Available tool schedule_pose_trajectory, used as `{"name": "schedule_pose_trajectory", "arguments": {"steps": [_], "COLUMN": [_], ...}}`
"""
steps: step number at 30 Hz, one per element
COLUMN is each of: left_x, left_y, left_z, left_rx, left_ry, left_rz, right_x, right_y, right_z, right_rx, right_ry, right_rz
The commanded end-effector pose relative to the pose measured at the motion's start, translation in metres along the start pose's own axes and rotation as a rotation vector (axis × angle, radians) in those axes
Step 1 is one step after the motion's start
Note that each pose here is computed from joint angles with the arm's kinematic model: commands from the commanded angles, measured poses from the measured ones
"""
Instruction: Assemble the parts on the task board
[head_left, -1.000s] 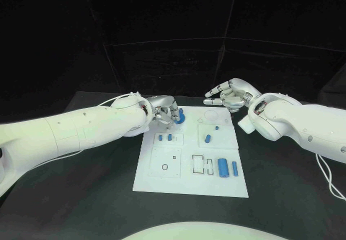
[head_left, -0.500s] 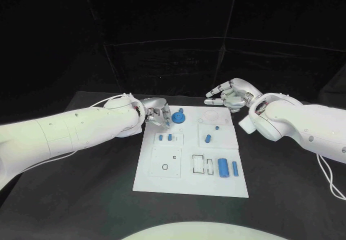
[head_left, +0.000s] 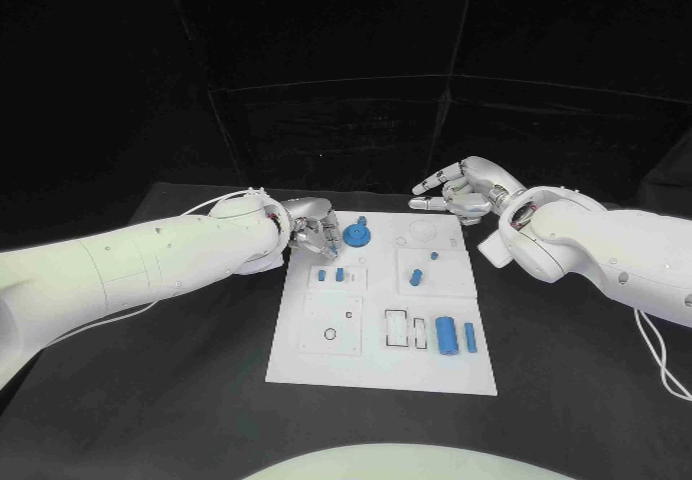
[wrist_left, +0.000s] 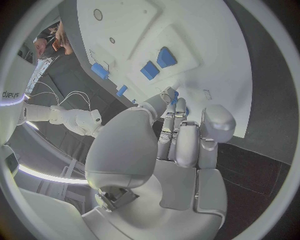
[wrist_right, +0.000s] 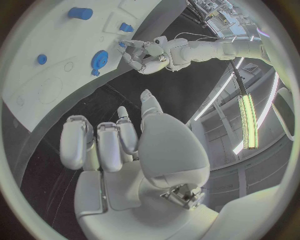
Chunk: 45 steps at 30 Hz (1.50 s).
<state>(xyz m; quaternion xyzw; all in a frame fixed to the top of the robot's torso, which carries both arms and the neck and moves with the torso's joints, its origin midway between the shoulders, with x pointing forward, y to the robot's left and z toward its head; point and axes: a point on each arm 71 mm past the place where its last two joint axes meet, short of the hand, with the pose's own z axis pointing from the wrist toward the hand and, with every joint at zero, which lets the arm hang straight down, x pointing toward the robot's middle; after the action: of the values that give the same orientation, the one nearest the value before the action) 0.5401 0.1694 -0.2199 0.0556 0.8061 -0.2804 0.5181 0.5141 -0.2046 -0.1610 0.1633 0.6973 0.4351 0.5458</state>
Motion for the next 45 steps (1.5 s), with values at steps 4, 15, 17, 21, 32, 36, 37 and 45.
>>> {"name": "schedule_pose_trajectory", "arguments": {"steps": [4,15,17,21,32,36,37,45], "left_x": [0.0024,0.0077,0.0082,0.0088,0.0083,0.0082,0.0081,0.0078], "left_y": [-0.0021,-0.0066,-0.0070,-0.0062,-0.0021,-0.0018,-0.0018,-0.0030], "left_z": [0.0022,0.0042,0.0042,0.0043,0.0049,0.0051,0.0051,0.0053], "left_rx": [-0.004,0.003,0.003,-0.003,-0.028,-0.031,-0.031,-0.025], "left_ry": [0.019,0.047,0.050,0.057,0.061,0.059,0.058,0.050], "left_rz": [-0.004,-0.001,-0.001,0.000,0.002,0.003,0.003,0.002], "right_x": [-0.0012,-0.0012,-0.0012,-0.0011,-0.0012,-0.0014,-0.0014,-0.0015], "right_y": [0.0017,0.0017,0.0017,0.0017,0.0017,0.0017,0.0017,0.0015], "right_z": [0.0000,0.0000,0.0001,0.0001,0.0001,0.0001,0.0001,-0.0001], "right_rx": [-0.010,-0.010,-0.010,-0.010,-0.010,-0.010,-0.010,-0.009], "right_ry": [-0.009,-0.009,-0.009,-0.008,-0.010,-0.011,-0.011,-0.011], "right_rz": [0.002,0.002,0.002,0.002,0.002,0.002,0.002,0.002]}}
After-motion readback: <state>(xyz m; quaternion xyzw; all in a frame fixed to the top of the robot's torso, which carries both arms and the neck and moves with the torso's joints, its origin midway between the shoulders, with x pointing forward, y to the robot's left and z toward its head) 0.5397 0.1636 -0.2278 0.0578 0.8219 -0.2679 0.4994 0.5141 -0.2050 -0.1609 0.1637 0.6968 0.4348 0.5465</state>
